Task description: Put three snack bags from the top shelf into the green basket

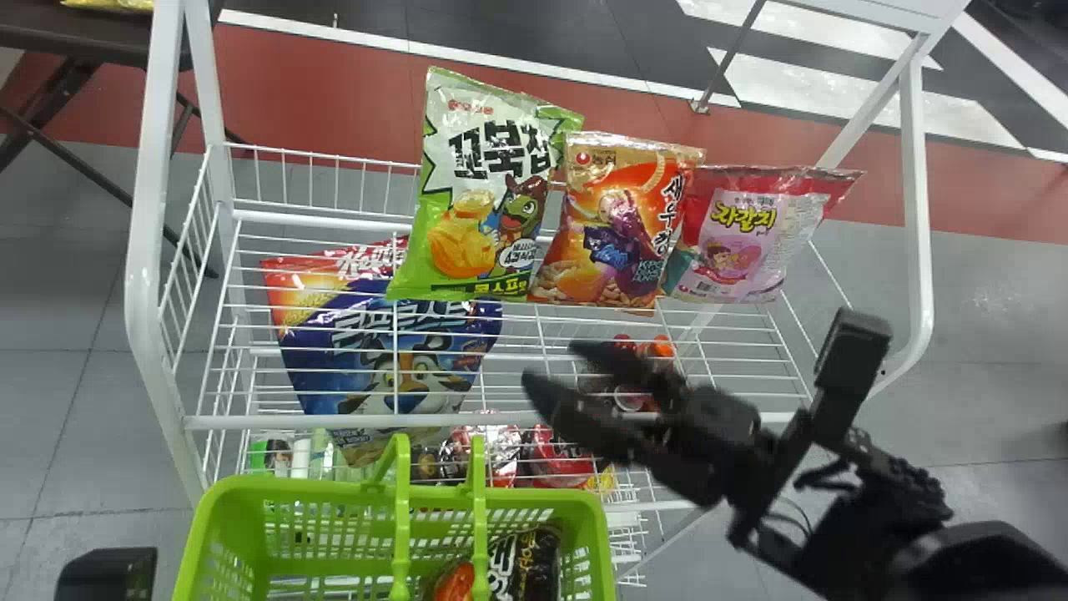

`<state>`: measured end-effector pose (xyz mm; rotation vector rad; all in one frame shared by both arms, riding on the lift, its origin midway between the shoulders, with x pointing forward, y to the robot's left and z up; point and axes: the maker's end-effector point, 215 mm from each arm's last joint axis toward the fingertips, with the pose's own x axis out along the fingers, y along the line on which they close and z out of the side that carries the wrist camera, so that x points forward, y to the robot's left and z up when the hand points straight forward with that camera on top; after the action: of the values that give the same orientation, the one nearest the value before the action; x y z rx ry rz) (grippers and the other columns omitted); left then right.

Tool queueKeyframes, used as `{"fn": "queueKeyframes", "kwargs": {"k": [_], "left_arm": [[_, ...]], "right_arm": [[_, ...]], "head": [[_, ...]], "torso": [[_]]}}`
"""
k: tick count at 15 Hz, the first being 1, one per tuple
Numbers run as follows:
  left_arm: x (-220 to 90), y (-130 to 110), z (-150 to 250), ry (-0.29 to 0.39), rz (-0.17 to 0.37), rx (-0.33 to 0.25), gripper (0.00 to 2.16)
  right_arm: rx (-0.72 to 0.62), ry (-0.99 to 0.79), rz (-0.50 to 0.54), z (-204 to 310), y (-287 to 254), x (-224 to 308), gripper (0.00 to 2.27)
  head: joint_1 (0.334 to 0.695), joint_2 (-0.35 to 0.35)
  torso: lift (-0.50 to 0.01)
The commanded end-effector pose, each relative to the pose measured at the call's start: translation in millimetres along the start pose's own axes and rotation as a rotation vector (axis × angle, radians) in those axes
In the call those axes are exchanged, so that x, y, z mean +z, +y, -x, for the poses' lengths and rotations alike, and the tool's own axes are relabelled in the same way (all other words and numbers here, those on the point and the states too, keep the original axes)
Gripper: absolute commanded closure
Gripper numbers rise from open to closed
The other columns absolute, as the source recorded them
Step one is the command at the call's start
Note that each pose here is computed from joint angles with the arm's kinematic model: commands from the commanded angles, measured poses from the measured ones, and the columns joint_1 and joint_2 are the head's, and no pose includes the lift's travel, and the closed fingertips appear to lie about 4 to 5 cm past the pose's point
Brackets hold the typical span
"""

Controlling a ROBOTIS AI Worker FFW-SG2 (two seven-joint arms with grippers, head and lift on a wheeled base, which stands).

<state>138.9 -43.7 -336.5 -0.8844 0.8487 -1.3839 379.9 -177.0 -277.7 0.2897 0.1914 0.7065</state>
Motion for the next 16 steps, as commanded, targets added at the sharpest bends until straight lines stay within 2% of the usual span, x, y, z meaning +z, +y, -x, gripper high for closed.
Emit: {"fn": "queueKeyframes", "kwargs": {"k": [1, 4, 9, 12, 13, 14, 15, 16], "left_arm": [[-4.2, 2.3, -3.3, 0.011, 0.006, 0.005, 1.57], [-9.3, 4.6, -6.5, 0.020, 0.018, 0.005, 1.57], [-10.9, 8.4, -6.4, 0.037, 0.033, 0.003, 1.58], [-10.0, 8.9, -3.5, 0.033, 0.035, 0.002, 1.57], [-9.0, 9.3, -2.6, 0.031, 0.034, 0.003, 1.57], [-8.6, 9.5, -2.9, 0.030, 0.034, 0.004, 1.57], [-8.6, 9.6, -3.0, 0.030, 0.035, 0.001, 1.57], [-6.8, 10.5, -2.2, 0.027, 0.031, 0.002, 1.57]], "right_arm": [[-0.037, -0.069, 0.095, -33.2, -16.0, 10.1, 0.09], [-0.186, -0.111, 0.225, -81.5, -47.2, 9.9, 0.09], [-0.345, -0.092, 0.291, -133.7, -78.0, 2.6, 0.09], [-0.435, -0.062, 0.289, -153.0, -102.0, -11.7, 0.10], [-0.449, -0.047, 0.302, -160.1, -108.0, -14.3, 0.27], [-0.450, -0.027, 0.294, -165.7, -110.7, -20.2, 0.54], [-0.454, 0.007, 0.284, -168.0, -116.2, -27.1, 1.14], [-0.452, 0.022, 0.271, -169.0, -116.3, -30.9, 1.93]], "head": [[0.695, -0.350], [0.695, -0.350], [0.695, -0.350], [0.695, -0.342], [0.695, -0.335], [0.695, -0.328], [0.695, -0.321], [0.695, -0.315]], "torso": [[-0.046], [-0.046], [-0.046], [-0.046], [-0.046], [-0.046], [-0.046], [-0.046]]}}
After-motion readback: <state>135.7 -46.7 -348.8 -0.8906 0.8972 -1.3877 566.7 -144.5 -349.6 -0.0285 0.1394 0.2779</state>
